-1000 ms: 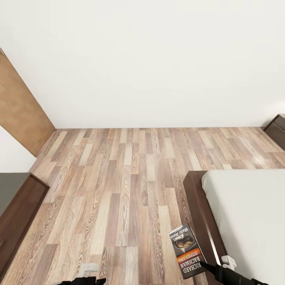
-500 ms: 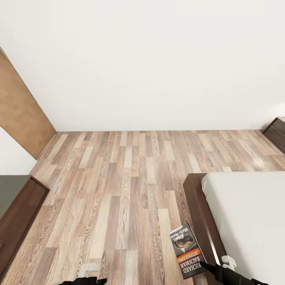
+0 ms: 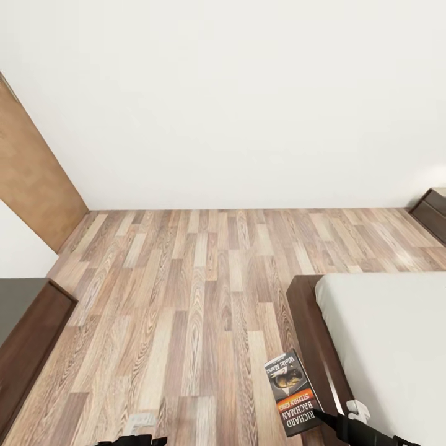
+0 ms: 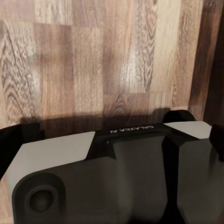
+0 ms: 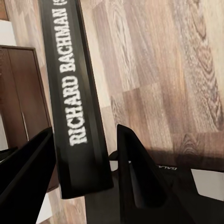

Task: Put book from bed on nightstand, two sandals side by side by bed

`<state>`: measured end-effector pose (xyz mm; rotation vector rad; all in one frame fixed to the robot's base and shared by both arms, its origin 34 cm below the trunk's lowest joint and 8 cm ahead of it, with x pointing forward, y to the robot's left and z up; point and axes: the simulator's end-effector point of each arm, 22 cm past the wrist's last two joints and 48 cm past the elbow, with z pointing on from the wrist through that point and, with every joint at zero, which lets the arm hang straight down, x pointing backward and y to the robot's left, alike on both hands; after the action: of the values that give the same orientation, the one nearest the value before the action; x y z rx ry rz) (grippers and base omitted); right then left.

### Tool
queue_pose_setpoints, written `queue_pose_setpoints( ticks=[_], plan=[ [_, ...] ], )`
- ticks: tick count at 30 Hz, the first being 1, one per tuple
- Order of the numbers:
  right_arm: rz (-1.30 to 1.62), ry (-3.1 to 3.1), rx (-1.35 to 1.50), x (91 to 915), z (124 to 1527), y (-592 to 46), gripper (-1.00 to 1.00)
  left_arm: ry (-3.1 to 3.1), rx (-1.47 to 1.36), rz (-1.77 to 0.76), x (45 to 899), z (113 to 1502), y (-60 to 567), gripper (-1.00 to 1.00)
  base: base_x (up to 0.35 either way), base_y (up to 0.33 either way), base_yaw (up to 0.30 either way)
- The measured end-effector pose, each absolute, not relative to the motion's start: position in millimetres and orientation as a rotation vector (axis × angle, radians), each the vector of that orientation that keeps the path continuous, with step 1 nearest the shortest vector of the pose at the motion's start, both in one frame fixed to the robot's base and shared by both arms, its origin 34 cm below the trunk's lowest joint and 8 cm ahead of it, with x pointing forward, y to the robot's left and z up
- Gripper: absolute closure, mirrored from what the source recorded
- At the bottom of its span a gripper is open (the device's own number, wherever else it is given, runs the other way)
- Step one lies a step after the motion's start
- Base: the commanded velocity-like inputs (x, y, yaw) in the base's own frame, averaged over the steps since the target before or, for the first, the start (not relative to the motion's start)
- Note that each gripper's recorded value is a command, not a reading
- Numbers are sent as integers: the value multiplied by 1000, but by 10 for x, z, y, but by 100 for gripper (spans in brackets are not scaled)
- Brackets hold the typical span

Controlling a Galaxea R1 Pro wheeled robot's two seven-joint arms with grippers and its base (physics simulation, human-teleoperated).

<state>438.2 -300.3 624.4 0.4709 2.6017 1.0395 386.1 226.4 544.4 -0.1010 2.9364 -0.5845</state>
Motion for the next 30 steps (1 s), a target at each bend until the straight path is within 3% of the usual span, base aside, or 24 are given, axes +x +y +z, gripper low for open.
queue_pose_setpoints(
  ticks=[30],
  plan=[
    [1040, 2559, 440, 4531, 6396, -2996, 100, 2890, -81, -576, 4043, 5568, 2266, -100, 0, 0, 0]
  ],
)
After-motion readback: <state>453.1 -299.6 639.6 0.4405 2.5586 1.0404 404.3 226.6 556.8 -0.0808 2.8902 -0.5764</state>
